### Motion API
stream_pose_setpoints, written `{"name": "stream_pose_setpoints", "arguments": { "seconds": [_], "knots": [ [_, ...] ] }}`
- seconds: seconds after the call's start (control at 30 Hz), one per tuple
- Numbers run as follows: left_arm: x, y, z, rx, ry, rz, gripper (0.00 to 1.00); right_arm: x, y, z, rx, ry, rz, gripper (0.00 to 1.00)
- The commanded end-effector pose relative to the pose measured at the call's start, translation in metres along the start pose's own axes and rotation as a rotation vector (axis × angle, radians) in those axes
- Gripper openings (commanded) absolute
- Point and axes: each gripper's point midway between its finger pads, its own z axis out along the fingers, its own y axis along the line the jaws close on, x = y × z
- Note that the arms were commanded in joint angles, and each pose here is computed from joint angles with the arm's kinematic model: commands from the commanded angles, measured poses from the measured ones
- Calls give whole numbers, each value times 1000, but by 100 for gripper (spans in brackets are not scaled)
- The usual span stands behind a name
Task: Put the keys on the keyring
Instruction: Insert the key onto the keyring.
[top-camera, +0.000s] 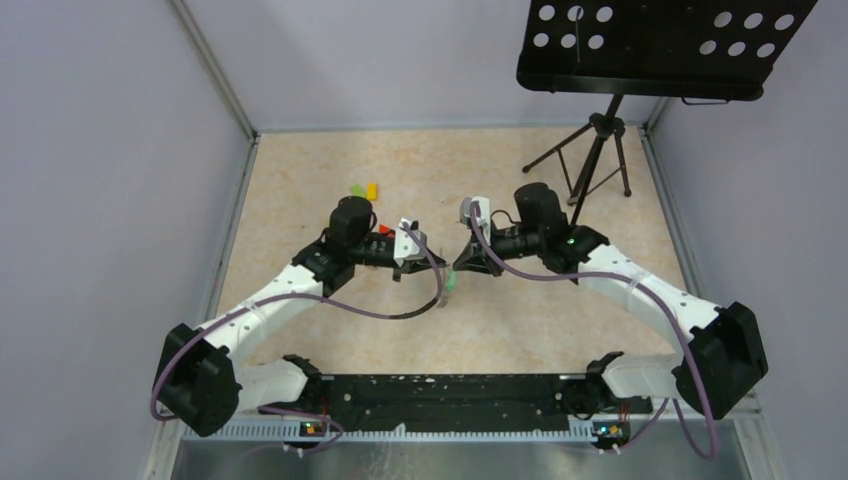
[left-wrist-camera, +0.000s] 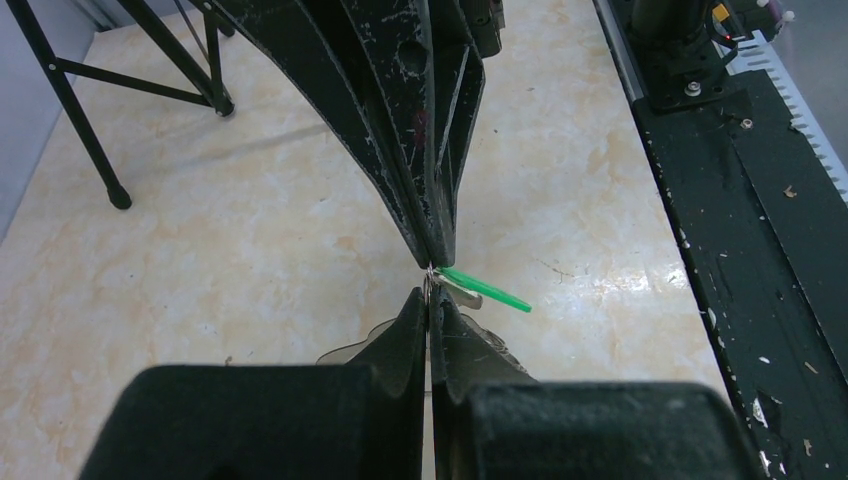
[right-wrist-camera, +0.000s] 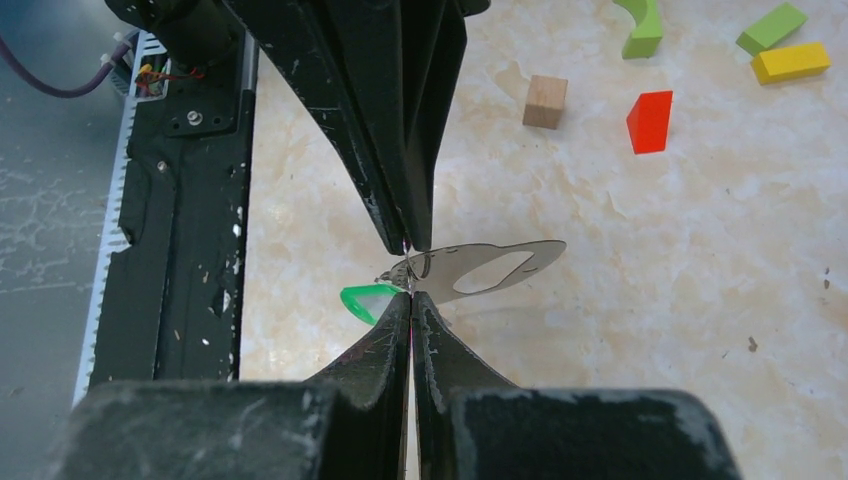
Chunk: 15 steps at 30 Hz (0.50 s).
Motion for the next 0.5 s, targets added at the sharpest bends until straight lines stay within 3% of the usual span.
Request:
{"name": "stream_pose_setpoints", "arguments": {
  "seconds": [0.0, 0.47],
  "knots": [
    [-16, 4, -1, -17, -36, 55, 0, -9, -14, 1, 42, -19, -11, 0],
    [-15, 2, 1, -10, -30, 54, 0, -10, -18, 2, 58, -16, 1, 0]
  ]
}}
